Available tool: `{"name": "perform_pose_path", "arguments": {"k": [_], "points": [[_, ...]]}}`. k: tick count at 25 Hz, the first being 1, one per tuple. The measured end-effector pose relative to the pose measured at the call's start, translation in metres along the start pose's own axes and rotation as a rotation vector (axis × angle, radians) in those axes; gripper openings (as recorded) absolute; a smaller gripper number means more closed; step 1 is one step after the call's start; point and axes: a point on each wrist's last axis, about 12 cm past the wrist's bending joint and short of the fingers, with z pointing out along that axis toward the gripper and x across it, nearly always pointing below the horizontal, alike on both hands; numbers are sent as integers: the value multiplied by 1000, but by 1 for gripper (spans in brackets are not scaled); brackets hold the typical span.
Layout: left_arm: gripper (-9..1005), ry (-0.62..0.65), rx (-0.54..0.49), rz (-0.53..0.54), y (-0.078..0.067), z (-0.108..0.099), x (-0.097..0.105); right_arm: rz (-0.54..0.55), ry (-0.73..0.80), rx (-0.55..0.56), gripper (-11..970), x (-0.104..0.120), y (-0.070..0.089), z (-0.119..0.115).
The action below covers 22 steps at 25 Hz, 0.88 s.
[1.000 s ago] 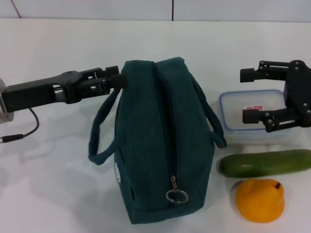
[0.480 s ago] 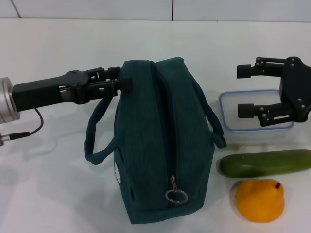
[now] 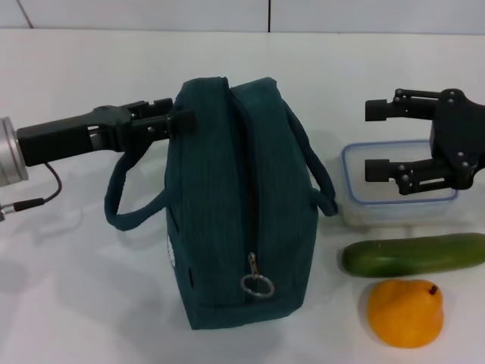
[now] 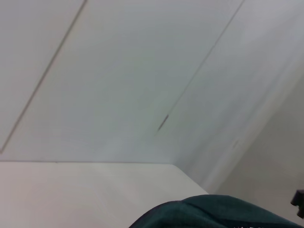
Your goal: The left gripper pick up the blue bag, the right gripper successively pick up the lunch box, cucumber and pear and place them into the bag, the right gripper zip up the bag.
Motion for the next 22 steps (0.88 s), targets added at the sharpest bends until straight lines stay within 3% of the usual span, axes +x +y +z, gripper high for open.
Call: {"name": "perform_pose_path", "arguments": {"k": [7,14,22], "points": [[816,-13,-7,68,1,-1,0,12,-7,0,870,3,2,1],[600,-55,0,158,1,1,1,38,-21,22,870,10,3,1],[428,-84,12,215,1,12,0,140,-98,82,870,36,8,1]]}}
